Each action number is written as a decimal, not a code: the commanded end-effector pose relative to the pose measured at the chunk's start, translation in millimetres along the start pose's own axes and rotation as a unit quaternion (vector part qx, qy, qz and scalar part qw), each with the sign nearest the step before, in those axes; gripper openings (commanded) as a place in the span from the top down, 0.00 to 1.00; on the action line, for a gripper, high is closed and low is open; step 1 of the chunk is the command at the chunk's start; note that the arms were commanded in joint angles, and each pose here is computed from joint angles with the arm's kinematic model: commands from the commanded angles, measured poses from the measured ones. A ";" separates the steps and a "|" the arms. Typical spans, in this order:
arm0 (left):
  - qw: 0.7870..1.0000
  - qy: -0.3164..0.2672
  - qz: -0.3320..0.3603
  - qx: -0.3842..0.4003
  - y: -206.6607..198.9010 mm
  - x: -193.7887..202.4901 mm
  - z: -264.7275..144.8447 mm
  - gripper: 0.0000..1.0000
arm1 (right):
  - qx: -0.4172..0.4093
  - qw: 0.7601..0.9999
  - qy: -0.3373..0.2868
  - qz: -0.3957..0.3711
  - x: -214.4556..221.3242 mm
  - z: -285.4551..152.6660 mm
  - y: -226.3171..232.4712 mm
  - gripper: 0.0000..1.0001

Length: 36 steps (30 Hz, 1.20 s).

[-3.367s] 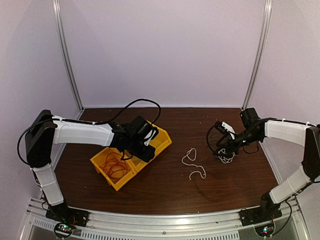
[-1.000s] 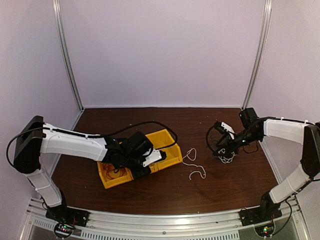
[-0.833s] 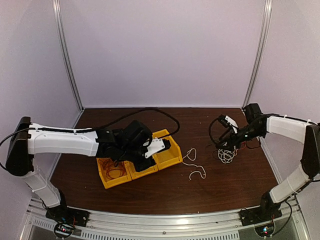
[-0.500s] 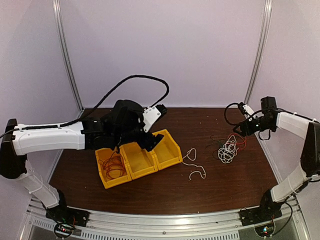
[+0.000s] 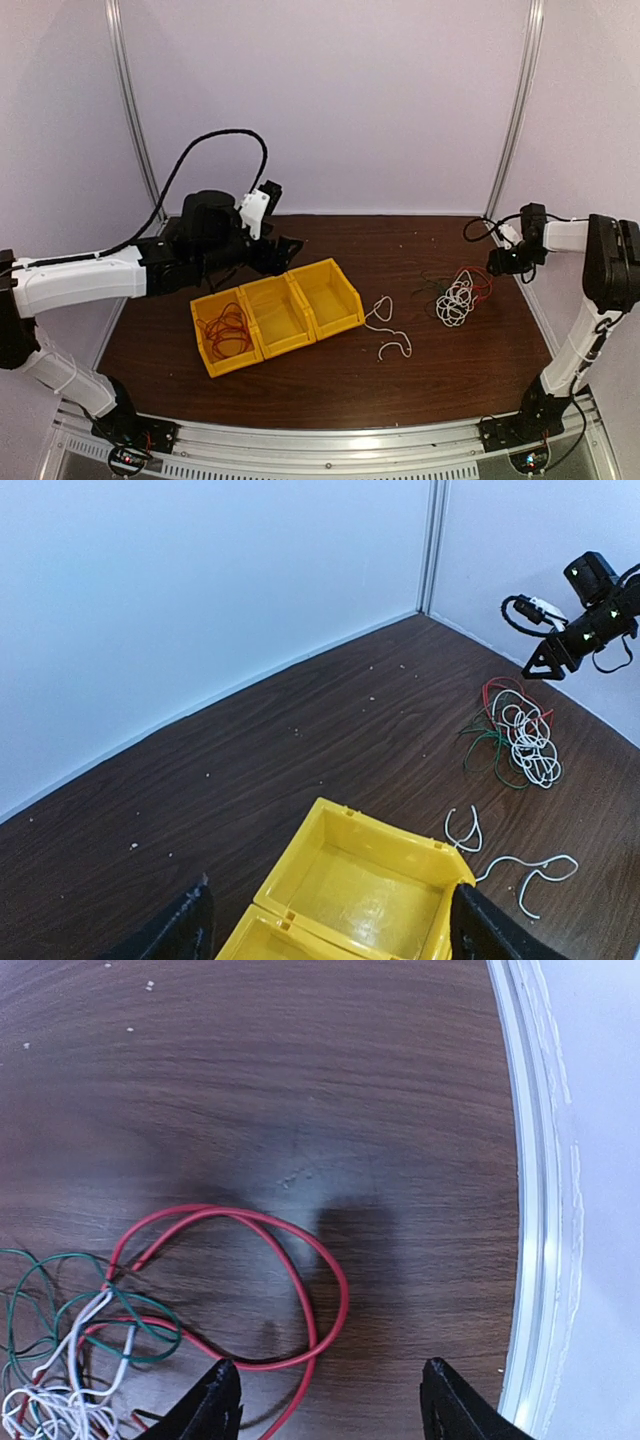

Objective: Untangle the cables
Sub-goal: Adjust the bin at the center of the board, then pick up one of the twisted cables from the tangled cable pile.

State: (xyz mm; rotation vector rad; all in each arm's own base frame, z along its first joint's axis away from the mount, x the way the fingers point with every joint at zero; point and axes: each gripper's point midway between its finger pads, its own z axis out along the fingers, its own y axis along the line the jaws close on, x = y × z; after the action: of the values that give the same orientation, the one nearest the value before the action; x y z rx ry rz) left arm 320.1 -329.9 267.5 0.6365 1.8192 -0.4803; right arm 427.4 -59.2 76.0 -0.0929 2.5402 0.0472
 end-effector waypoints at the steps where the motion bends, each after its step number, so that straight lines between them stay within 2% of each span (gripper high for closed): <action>1: 0.997 -0.079 0.015 -0.002 13.1 -24.7 -27.4 0.21 | 0.029 0.999 0.004 0.030 -3.4 11.9 -23.9 0.38; 7: 0.996 -0.078 0.029 0.024 3.3 -29.2 -26.1 0.23 | -0.003 0.998 0.021 0.052 2.3 37.3 -20.7 0.45; 17: 0.996 -0.060 0.039 0.054 -8.1 -18.1 -14.0 0.23 | -0.025 0.997 0.024 0.063 5.2 57.1 -17.7 0.64; 21: 0.996 -0.059 0.043 0.058 -9.7 -17.4 -12.8 0.23 | -0.039 0.997 0.021 0.064 6.5 59.5 -13.4 0.73; 24: 0.996 -0.057 0.046 0.061 -10.8 -16.3 -11.7 0.23 | -0.050 0.997 0.013 0.063 4.5 57.5 -10.3 0.84; 28: 0.995 -0.053 0.050 0.065 -12.3 -14.5 -10.4 0.24 | -0.060 0.997 -0.007 0.055 -3.9 43.7 -5.4 1.00; 36: 0.994 -0.047 0.057 0.085 -19.7 -10.7 -6.4 0.24 | -0.069 0.992 -0.107 0.002 -44.3 -40.6 11.9 1.00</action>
State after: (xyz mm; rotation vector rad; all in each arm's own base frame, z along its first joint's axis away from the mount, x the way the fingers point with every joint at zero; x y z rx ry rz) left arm 303.1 -332.9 261.0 0.7981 1.7223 -0.5530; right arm 441.2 -54.7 67.9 -0.0322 2.4897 0.2302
